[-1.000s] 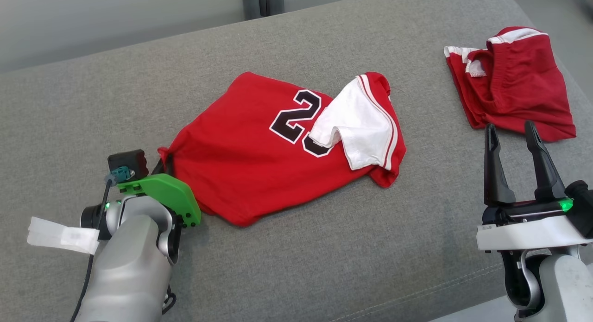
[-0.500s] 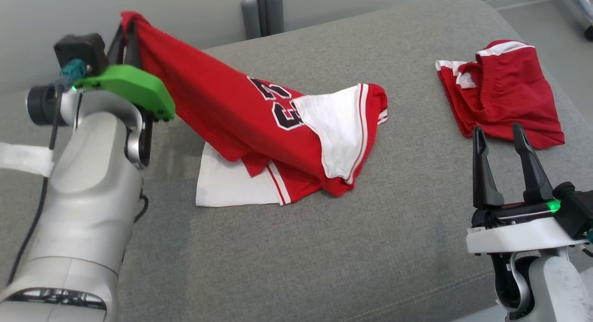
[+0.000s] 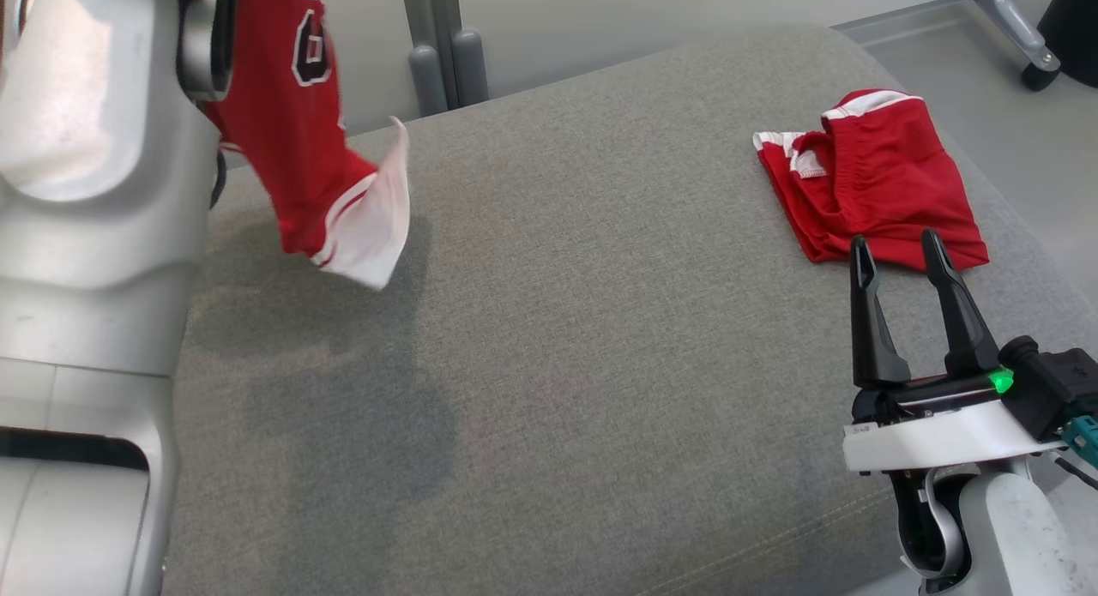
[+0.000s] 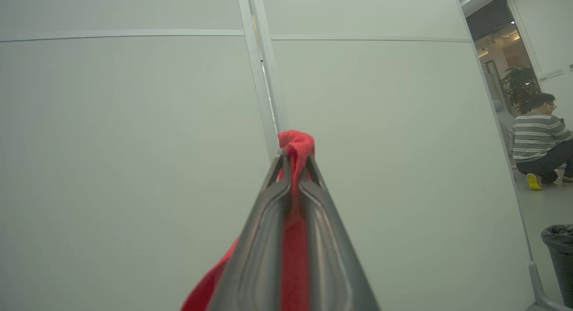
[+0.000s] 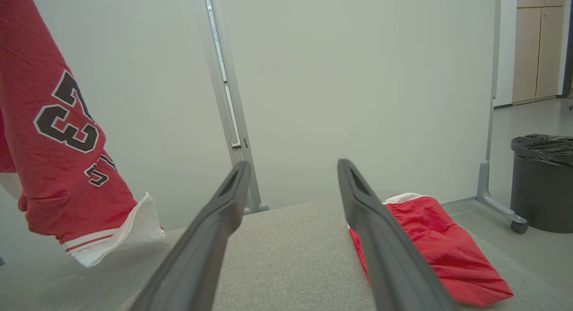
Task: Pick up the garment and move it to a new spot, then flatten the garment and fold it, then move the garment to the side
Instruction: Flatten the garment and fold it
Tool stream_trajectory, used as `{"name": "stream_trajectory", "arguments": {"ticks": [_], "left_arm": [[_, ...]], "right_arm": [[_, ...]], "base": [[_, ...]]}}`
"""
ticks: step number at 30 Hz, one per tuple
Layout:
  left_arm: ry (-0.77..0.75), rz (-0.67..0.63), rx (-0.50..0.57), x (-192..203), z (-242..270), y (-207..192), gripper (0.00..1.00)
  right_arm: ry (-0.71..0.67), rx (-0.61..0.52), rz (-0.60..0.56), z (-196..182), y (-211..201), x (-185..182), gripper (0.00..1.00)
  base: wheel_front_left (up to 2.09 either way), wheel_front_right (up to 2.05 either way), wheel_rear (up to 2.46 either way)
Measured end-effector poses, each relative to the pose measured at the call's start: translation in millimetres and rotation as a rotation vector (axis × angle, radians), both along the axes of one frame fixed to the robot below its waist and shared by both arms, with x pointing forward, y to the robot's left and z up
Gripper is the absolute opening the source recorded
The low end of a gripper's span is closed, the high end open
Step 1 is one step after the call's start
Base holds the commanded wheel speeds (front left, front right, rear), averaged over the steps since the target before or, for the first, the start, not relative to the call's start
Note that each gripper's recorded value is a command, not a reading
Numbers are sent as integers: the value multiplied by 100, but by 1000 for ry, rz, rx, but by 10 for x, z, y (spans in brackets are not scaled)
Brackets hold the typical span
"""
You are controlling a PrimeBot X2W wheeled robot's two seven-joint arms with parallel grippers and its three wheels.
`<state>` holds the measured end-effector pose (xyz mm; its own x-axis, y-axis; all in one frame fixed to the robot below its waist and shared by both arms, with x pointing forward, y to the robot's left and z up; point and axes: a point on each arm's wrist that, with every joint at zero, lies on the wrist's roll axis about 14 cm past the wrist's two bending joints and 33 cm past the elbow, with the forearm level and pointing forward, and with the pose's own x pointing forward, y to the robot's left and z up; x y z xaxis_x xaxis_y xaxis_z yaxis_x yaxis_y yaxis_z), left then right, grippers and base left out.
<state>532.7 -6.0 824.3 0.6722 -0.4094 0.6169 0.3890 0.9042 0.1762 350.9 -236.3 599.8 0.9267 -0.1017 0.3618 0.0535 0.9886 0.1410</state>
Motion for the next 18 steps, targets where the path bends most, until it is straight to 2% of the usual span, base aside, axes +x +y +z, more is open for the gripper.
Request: {"name": "stream_trajectory", "arguments": {"ticks": [2, 4, 8, 9, 11, 15, 18], "left_arm": [[8, -19, 10, -25, -31, -67, 0], [64, -68, 43, -53, -277, -225, 0], [267, -152, 97, -119, -1157, -459, 0], [370, -177, 108, -169, -1608, -492, 0], [492, -200, 115, -268, -2121, -502, 0], [695, -295, 75, -656, -2860, -648, 0], [762, -332, 47, -850, -3047, -777, 0]], "right_arm": [[-4, 1, -1, 12, 0, -10, 100], [-7, 4, -1, 17, 0, -22, 100], [-1, 15, -4, -14, -6, -12, 100], [2, 19, -5, -26, -7, 14, 100], [11, 22, 0, -58, 11, 48, 100], [31, 27, 13, -125, 54, 116, 100], [48, 29, 20, -182, 80, 157, 100]], "base": [[0, 0, 0], [0, 0, 0], [0, 0, 0], [0, 0, 0], [0, 0, 0], [0, 0, 0], [0, 0, 0]]}}
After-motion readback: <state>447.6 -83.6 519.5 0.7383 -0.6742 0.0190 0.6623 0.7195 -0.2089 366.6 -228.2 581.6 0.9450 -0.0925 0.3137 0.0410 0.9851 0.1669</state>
